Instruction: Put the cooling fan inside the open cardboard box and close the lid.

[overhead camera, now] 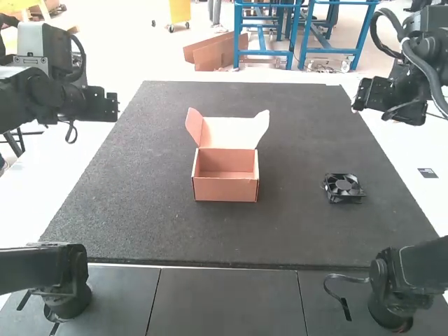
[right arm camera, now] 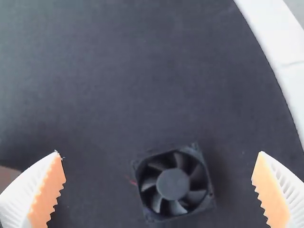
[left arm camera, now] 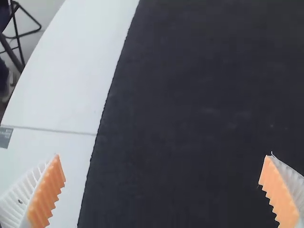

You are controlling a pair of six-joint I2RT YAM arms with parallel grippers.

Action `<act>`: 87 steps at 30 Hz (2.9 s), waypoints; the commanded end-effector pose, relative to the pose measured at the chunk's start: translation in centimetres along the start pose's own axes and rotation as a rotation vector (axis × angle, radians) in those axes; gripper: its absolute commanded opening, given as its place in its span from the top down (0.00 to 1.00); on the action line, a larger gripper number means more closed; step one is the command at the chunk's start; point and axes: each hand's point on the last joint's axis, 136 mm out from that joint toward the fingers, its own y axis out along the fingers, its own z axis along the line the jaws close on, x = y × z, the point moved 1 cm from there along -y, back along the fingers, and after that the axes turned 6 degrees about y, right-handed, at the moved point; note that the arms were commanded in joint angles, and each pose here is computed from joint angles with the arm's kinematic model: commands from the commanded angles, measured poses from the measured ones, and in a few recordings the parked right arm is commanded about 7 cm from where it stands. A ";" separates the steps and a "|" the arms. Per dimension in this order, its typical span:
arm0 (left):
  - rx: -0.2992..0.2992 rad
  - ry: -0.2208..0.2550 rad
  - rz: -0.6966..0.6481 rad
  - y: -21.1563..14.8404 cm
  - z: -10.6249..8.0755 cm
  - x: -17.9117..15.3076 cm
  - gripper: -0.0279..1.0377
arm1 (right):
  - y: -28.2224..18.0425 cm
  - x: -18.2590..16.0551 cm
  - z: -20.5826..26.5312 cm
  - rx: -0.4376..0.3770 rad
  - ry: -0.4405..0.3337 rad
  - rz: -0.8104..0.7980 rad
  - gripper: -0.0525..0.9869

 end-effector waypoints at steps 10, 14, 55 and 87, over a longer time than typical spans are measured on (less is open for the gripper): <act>-0.024 0.014 0.012 0.0 -0.3 1.3 0.06 | 4.9 -2.3 -3.9 -0.115 -0.072 0.228 0.08; -0.023 0.013 0.003 -0.2 -0.2 1.7 0.06 | 5.8 -3.0 -4.8 -0.127 -0.128 0.278 0.08; -0.020 0.008 0.001 -0.4 0.1 2.3 0.06 | 14.7 -9.6 -9.6 -0.251 -0.156 0.560 0.08; -0.020 0.010 0.021 -0.1 0.1 2.0 0.06 | 17.7 -11.1 -9.8 -0.175 -0.063 0.658 0.09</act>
